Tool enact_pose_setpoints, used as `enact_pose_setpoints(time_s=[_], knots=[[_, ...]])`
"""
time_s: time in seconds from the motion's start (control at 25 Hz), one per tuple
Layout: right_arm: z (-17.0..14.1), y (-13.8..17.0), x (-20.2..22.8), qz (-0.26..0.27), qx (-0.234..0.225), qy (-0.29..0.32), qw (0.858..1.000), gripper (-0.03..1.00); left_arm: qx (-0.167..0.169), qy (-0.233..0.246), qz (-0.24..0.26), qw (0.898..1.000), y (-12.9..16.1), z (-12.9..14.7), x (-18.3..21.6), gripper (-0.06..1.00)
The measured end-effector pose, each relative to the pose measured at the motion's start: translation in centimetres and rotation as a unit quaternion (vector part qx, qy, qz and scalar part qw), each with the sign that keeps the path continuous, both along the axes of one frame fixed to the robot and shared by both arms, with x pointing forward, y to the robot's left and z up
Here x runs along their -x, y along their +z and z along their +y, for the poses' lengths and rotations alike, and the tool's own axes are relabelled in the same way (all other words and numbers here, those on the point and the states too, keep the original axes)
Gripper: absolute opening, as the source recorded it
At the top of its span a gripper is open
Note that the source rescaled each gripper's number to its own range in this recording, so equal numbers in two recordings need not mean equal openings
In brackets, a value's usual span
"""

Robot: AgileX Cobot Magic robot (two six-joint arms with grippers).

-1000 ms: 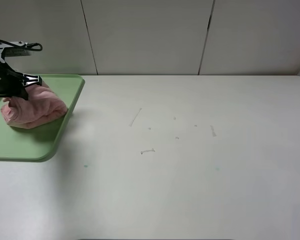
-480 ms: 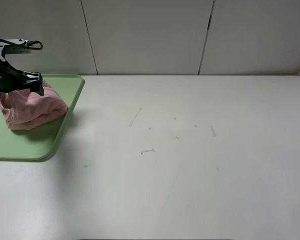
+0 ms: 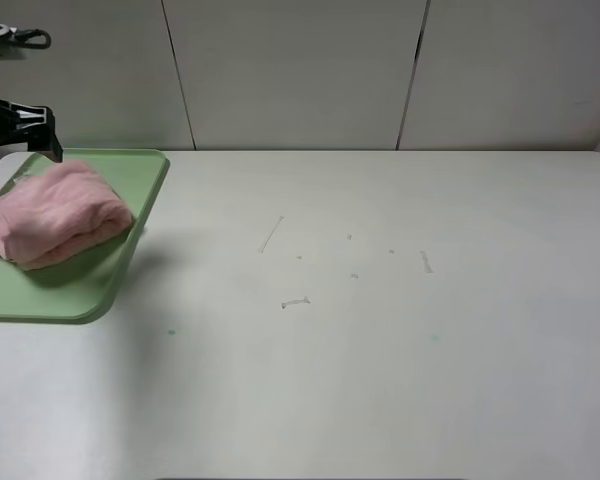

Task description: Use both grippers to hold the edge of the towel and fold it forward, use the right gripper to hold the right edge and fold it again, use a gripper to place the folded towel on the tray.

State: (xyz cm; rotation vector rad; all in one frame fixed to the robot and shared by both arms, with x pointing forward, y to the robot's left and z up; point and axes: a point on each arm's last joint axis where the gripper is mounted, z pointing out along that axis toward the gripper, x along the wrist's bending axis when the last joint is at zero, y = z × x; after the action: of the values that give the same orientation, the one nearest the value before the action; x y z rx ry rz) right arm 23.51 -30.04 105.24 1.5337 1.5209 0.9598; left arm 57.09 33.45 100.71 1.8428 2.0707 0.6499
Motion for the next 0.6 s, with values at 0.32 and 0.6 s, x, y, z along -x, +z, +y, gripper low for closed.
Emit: enact_pose_setpoints(time_s=[0.32,0.6], knots=[[0.0,0.0,0.0,0.000,0.000,0.000,1.000,1.00,0.007,0.014,0.043,0.999,0.8,-0.1,1.5,1.00],[0.0,0.0,0.0,0.000,0.000,0.000,1.000,1.00,0.003,0.014,0.071,0.997,3.3,-0.2,4.1,1.00]])
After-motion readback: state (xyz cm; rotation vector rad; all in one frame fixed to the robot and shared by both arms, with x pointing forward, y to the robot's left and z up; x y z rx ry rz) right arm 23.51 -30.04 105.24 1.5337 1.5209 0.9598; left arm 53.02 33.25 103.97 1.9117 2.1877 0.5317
